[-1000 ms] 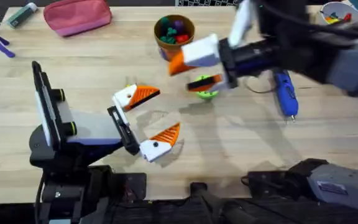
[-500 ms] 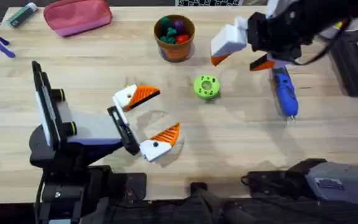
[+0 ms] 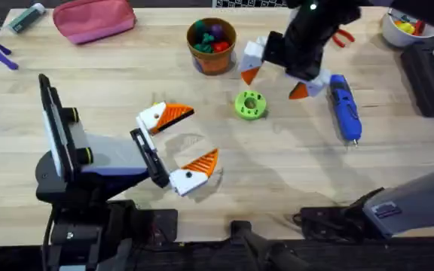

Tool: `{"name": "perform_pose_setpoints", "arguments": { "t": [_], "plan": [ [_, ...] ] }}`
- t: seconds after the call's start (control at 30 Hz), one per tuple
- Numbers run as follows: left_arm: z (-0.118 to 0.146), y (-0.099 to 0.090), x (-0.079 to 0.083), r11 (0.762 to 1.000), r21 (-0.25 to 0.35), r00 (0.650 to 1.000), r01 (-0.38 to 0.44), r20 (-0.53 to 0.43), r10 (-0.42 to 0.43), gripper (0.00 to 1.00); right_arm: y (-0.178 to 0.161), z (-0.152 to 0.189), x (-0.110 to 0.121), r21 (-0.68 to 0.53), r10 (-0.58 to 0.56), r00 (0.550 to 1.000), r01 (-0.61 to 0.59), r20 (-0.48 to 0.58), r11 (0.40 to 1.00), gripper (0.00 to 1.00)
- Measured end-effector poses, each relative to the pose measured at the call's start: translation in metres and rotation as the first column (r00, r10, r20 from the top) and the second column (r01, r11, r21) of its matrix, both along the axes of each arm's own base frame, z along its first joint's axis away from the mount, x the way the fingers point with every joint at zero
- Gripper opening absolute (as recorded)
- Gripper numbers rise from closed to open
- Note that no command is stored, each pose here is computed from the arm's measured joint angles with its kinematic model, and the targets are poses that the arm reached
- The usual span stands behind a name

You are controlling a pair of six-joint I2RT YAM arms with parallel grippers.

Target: Pick up the gripper from the table and insert it into the empty holder that is missing its gripper. Then pick up a screw, insert it into the mounting hole, and use the screwdriver to tighten it. Finally, clean up the table by picking up the vegetable and placing it into the bucket.

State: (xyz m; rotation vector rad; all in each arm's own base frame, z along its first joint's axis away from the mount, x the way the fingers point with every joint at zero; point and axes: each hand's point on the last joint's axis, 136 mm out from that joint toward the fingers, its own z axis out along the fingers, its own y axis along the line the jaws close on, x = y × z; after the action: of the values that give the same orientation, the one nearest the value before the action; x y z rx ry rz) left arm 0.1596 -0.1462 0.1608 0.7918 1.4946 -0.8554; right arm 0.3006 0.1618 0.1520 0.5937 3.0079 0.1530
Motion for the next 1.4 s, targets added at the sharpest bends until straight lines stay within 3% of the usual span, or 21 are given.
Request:
{"name": "perform_pose_setpoints", "arguments": {
  "t": [0.17, 0.4, 1.1, 1.4],
  "plan": [
    [0.000, 0.000, 0.000, 1.000, 0.000, 1.000, 0.000, 0.000, 0.000, 0.985, 0.010, -0.006, 0.020, 0.045, -0.070, 0.995, 0.067, 0.064, 0.997, 0.951],
    [0.000, 0.000, 0.000, 1.000, 0.000, 1.000, 0.000, 0.000, 0.000, 0.985, 0.005, -0.038, 0.011, 0.026, -0.125, 0.992, 0.125, 0.021, 0.992, 0.949],
    [0.000, 0.000, 0.000, 1.000, 0.000, 1.000, 0.000, 0.001, 0.000, 0.985, -0.008, -0.071, 0.019, -0.121, -0.163, 0.986, 0.164, 0.016, 0.979, 0.847],
    [0.000, 0.000, 0.000, 1.000, 0.000, 1.000, 0.000, 0.000, 0.000, 0.985, -0.004, -0.080, 0.026, -0.126, -0.164, 0.986, 0.165, 0.020, 0.978, 0.773]
  ]
}}
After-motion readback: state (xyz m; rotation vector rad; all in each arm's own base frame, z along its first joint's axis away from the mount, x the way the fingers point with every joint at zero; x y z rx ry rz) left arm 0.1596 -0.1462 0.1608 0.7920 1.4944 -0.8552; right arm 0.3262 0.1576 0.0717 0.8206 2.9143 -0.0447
